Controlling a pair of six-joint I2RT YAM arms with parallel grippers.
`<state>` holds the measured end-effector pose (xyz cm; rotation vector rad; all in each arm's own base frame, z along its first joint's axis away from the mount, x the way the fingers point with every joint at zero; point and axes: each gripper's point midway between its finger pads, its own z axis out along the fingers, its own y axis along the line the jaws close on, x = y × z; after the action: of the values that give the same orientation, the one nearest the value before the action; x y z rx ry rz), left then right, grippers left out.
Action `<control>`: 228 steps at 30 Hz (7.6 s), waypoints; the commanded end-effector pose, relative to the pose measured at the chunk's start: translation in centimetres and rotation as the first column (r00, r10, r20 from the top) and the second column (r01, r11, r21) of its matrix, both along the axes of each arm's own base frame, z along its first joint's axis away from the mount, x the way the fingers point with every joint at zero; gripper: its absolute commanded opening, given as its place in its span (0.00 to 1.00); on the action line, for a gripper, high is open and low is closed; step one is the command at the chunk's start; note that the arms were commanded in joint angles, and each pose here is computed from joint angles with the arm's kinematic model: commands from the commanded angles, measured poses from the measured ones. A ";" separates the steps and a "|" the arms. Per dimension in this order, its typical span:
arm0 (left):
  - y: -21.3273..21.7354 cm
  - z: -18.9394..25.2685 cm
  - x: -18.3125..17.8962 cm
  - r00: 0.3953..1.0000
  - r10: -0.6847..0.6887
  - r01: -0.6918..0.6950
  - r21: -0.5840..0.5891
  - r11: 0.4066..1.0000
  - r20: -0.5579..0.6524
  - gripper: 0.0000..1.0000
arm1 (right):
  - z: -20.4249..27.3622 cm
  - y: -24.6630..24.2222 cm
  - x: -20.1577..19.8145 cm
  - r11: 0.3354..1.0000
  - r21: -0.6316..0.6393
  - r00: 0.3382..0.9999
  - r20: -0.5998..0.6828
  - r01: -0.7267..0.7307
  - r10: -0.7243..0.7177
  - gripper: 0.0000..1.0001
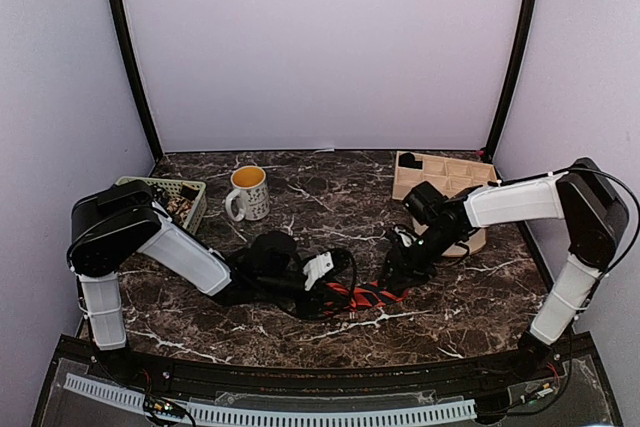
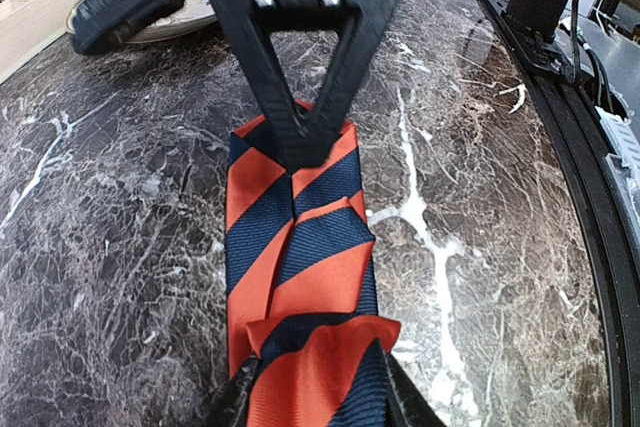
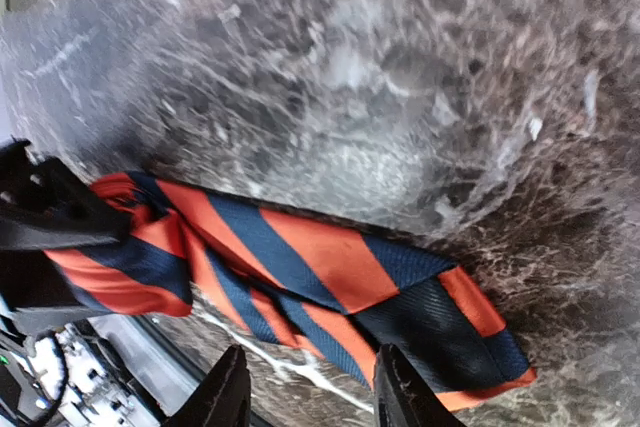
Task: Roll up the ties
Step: Roll the tie at the center of the board, then pick up the tie from the center of the board.
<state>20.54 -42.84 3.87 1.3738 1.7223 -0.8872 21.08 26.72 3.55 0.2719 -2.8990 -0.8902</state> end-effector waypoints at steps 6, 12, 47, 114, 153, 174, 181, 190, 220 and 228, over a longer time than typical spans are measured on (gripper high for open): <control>3.0 -6.5 -1.6 0.997 0.037 -0.018 0.257 0.966 -0.072 0.22 | 5.8 6.8 -0.3 0.964 0.260 0.999 -0.010 -0.048 0.052 0.45; 3.1 -6.9 -2.0 0.996 0.037 -0.015 0.270 0.963 -0.078 0.28 | 4.7 8.8 -1.5 0.959 0.268 0.994 -0.038 -0.089 0.103 0.48; 0.7 1.9 -0.1 0.995 0.100 -0.101 -0.054 0.993 -0.003 0.97 | -4.5 1.2 -1.5 0.995 -0.057 0.996 -0.021 -0.087 0.086 0.00; -1.8 -2.2 -0.5 0.996 0.076 -0.070 0.116 0.991 -0.051 0.56 | -2.4 1.6 -1.0 0.995 0.033 0.995 0.017 -0.097 0.096 0.00; -1.3 -7.2 -2.0 0.994 0.024 -0.002 0.196 0.981 -0.110 0.23 | -0.9 1.0 -0.6 0.964 0.264 0.998 -0.063 0.018 -0.001 0.68; -1.2 -7.3 -2.2 0.993 0.018 0.006 0.201 0.980 -0.117 0.24 | 1.6 4.4 -1.2 0.914 0.397 0.997 0.047 -0.077 0.063 0.53; -1.2 -7.0 -1.9 0.993 0.028 -0.005 0.200 0.980 -0.114 0.35 | 1.1 4.0 -1.1 0.930 0.362 0.997 0.048 -0.067 0.053 0.04; -2.0 -2.1 0.1 0.996 0.092 -0.091 0.078 0.993 -0.007 0.83 | 1.2 3.8 -1.1 0.939 0.339 0.997 0.060 -0.061 0.043 0.00; 0.4 7.8 3.0 0.948 0.310 -0.312 0.008 0.950 0.074 0.99 | 18.0 -3.6 11.5 0.996 0.030 0.903 0.420 0.081 -0.087 0.00; 2.2 8.3 4.1 0.916 0.391 -0.396 0.042 0.917 0.089 0.99 | 21.2 -11.1 20.2 0.952 -0.057 0.824 0.518 0.300 -0.229 0.00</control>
<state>24.13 -42.42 12.02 1.0690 1.8306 -0.6176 38.73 19.36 25.50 0.2137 -3.4920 -0.9560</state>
